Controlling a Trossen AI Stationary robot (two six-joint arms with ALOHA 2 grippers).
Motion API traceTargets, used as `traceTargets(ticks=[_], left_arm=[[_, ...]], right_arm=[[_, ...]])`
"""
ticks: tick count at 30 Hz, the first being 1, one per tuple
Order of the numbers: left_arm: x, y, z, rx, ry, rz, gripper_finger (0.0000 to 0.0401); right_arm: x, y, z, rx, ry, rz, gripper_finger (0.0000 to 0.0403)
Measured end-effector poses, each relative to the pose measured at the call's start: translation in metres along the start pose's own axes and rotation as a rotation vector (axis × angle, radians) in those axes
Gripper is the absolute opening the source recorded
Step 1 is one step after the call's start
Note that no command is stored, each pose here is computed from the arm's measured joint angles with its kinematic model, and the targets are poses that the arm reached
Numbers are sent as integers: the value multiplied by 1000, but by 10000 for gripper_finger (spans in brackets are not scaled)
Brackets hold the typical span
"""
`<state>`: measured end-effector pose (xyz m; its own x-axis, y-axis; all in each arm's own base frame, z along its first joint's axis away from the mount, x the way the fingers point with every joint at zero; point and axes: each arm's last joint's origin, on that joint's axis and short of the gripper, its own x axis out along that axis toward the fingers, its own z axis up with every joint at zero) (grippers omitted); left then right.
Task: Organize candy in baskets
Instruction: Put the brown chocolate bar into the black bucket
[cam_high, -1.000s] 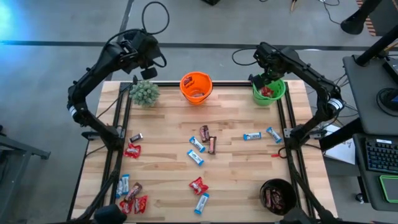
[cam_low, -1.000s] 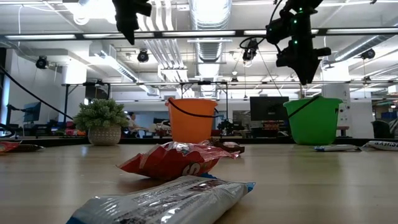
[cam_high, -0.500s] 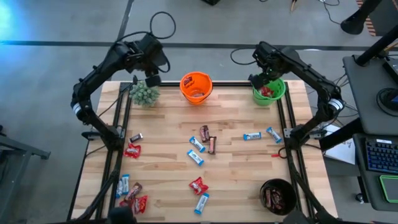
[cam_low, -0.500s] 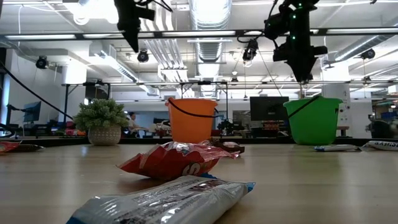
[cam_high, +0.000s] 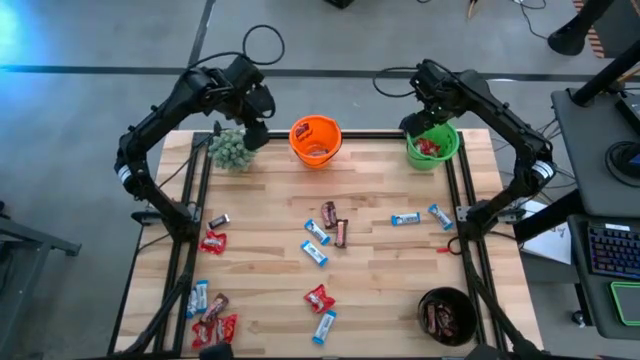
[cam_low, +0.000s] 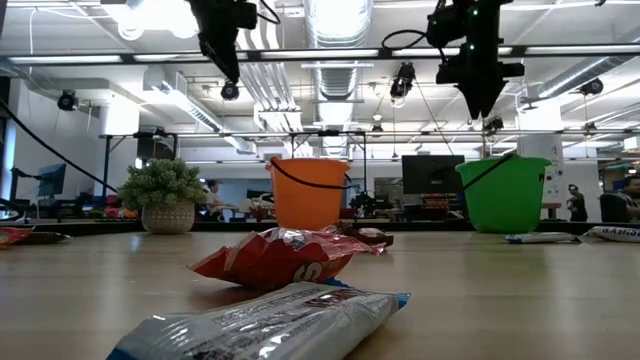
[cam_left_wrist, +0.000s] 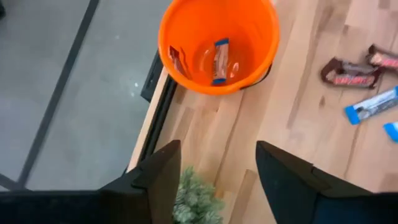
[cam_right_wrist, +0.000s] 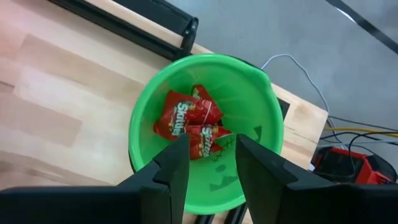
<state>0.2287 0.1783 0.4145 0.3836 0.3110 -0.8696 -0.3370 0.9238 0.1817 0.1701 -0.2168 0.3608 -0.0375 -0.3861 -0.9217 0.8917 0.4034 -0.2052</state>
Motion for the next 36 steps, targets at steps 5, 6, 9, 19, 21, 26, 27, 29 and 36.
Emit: traceTargets(ticks=[5,6,9,19,21,26,27,29,36], left_arm=[[12,-8,11,-86,-28,-90,210],[15,-11,13,-88,-29,-120,210],[23,-22,19,-67,-16,-170,210],[55,-62,31,112,47,-248,208],[60,-74,32,175,57,-268,208],[77,-104,34,326,87,-317,208],[81,-110,35,352,94,-326,208],[87,-119,37,385,107,-340,208],[112,-139,51,242,93,-336,208]], right_arm=[[-11,5,-8,7,6,11,119],[-14,7,-10,0,9,13,118],[-24,11,-18,-14,18,17,116],[-60,10,-53,21,-23,57,114],[-67,8,-59,34,-46,76,114],[-81,-1,-72,59,-87,134,114],[-84,-3,-75,62,-96,139,114],[-88,-6,-79,66,-111,146,114],[-96,-12,-88,44,-149,163,114]])
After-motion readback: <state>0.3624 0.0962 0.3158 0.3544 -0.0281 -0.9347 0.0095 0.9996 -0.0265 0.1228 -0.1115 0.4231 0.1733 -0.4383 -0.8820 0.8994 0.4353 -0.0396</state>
